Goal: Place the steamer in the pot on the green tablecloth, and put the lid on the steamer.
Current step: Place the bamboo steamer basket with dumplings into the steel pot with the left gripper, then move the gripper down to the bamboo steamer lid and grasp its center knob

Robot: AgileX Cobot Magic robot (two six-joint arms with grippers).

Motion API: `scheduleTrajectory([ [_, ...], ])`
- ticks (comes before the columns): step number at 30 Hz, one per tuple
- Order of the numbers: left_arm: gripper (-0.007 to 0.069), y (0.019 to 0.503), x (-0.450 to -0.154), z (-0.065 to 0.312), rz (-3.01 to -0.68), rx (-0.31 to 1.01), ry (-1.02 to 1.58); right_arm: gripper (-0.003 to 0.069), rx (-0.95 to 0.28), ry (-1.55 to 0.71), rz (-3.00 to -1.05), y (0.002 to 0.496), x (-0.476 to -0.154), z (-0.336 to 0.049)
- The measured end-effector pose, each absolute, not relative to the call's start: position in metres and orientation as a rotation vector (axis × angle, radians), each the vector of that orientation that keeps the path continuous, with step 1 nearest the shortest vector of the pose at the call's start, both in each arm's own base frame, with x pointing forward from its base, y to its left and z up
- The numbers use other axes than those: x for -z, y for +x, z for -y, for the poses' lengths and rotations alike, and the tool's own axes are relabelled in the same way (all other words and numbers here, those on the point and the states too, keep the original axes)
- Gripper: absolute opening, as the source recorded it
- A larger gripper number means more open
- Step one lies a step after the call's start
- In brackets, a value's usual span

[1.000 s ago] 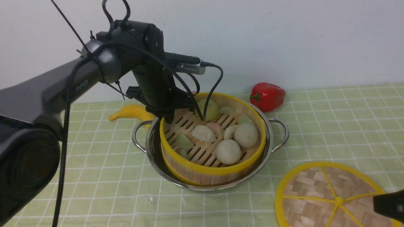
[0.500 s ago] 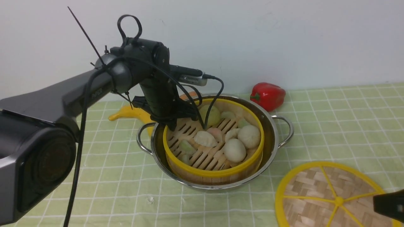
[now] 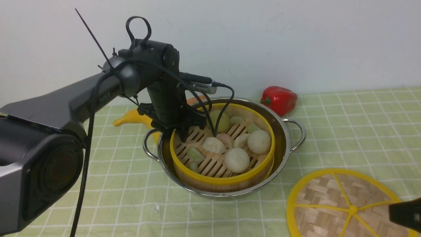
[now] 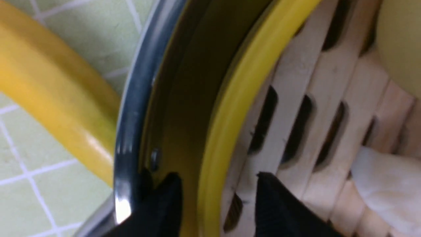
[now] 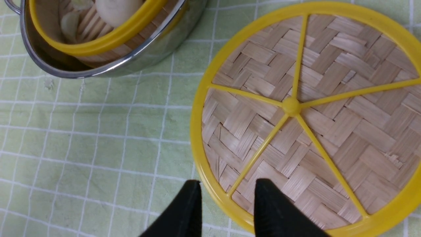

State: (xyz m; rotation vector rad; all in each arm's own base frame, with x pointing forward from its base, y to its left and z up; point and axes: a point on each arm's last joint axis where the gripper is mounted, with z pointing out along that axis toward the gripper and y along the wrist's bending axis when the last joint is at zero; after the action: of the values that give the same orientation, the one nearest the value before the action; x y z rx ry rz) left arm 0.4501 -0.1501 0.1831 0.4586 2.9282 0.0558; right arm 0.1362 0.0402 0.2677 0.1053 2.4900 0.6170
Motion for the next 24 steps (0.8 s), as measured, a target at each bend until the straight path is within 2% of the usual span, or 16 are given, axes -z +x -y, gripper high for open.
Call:
scheduleTrajectory([
  [2,0.0403,0.454,-0.200,0.149,-2.907,-0.103,0.465,0.0245,-0.617,0.105,-2.490,0.136,-0.268,-0.040],
  [3,0.0413,0.455,-0.201,0.148,-2.901,-0.113,0.467,0.0245,-0.617,0.105,-2.490,0.136,-0.268,-0.040],
  [5,0.0471,0.464,-0.227,0.145,-2.807,-0.171,0.460,0.0245,-0.616,0.106,-2.488,0.136,-0.268,-0.040],
  [7,0.0498,0.465,-0.254,0.144,-2.732,-0.160,0.439,0.0245,-0.620,0.113,-2.477,0.137,-0.268,-0.040],
  [8,0.0500,0.466,-0.256,0.144,-2.727,-0.158,0.437,0.0245,-0.622,0.116,-2.474,0.137,-0.269,-0.040],
  [11,0.0517,0.453,-0.320,0.145,-2.585,-0.039,0.399,0.0245,-0.653,0.103,-2.429,0.140,-0.274,-0.042],
  [14,0.0519,0.433,-0.365,0.143,-2.489,0.039,0.414,0.0245,-0.679,0.055,-2.374,0.144,-0.286,-0.045],
  [16,0.0505,0.417,-0.394,0.139,-2.421,0.059,0.431,0.0245,-0.708,0.041,-2.339,0.150,-0.295,-0.047],
  [20,0.0404,0.370,-0.461,0.124,-2.262,0.097,0.421,0.0245,-0.784,0.023,-2.328,0.166,-0.305,-0.052],
  [21,0.0379,0.364,-0.468,0.122,-2.245,0.101,0.418,0.0245,-0.799,0.018,-2.339,0.168,-0.304,-0.054],
  [22,0.0312,0.340,-0.495,0.114,-2.175,0.109,0.407,0.0245,-0.832,-0.006,-2.369,0.175,-0.302,-0.057],
  [24,0.0198,0.309,-0.524,0.103,-2.089,0.116,0.403,0.0245,-0.852,-0.068,-2.412,0.181,-0.296,-0.064],
])
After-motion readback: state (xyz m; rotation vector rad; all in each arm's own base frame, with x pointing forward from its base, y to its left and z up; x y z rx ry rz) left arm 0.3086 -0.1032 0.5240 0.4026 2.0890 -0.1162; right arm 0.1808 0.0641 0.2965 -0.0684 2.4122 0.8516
